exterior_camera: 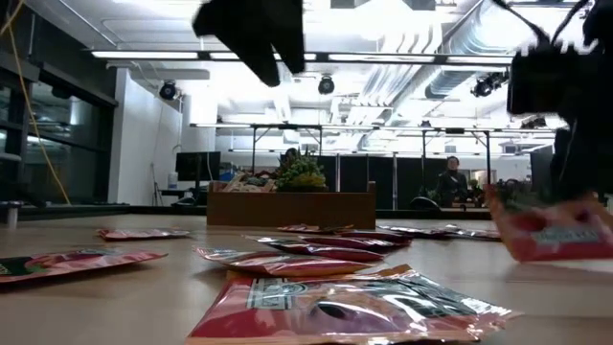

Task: Pick & Place Tea
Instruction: Put the orange tea bag into the middle section of the wooden organizer

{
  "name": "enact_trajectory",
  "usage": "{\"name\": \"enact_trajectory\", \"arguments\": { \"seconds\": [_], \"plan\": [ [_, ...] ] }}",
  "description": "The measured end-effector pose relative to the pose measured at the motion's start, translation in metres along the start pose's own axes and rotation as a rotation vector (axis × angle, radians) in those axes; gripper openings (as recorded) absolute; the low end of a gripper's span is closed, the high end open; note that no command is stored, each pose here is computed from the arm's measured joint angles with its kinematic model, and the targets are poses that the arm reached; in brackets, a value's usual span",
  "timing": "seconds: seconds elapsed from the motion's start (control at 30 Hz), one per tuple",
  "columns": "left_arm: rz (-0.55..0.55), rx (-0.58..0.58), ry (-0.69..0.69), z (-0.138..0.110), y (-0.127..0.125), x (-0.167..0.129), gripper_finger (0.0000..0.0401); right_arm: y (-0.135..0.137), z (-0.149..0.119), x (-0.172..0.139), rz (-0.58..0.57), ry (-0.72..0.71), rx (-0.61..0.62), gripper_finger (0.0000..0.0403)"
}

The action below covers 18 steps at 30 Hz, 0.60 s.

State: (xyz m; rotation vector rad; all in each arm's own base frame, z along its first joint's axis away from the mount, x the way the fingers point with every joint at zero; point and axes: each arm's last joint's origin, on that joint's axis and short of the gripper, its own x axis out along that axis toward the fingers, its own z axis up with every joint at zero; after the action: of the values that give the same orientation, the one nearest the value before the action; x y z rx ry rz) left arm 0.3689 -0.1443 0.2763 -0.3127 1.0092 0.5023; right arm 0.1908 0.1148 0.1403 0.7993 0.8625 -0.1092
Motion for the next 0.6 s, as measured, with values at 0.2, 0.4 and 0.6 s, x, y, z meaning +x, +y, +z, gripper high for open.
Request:
{"name": "enact_trajectory", "arguments": {
  "seconds": [0.2, 0.4, 0.6],
  "plan": [
    [0.060, -0.020, -0.029, -0.004, 0.016, -0.030, 0.0199, 0.020, 0.032, -0.049, -0.077, -0.075, -0.143, 0.0000],
    [0.036, 0.044, -0.055, 0.002, 0.027, -0.049, 0.0199, 0.041, 0.072, -0.099, -0.134, -0.188, -0.297, 0.0000],
    [-0.047, 0.109, -0.078, 0.023, 0.045, -0.060, 0.0187, 0.059, 0.110, -0.133, -0.231, -0.277, -0.454, 0.0000]
  ]
}}
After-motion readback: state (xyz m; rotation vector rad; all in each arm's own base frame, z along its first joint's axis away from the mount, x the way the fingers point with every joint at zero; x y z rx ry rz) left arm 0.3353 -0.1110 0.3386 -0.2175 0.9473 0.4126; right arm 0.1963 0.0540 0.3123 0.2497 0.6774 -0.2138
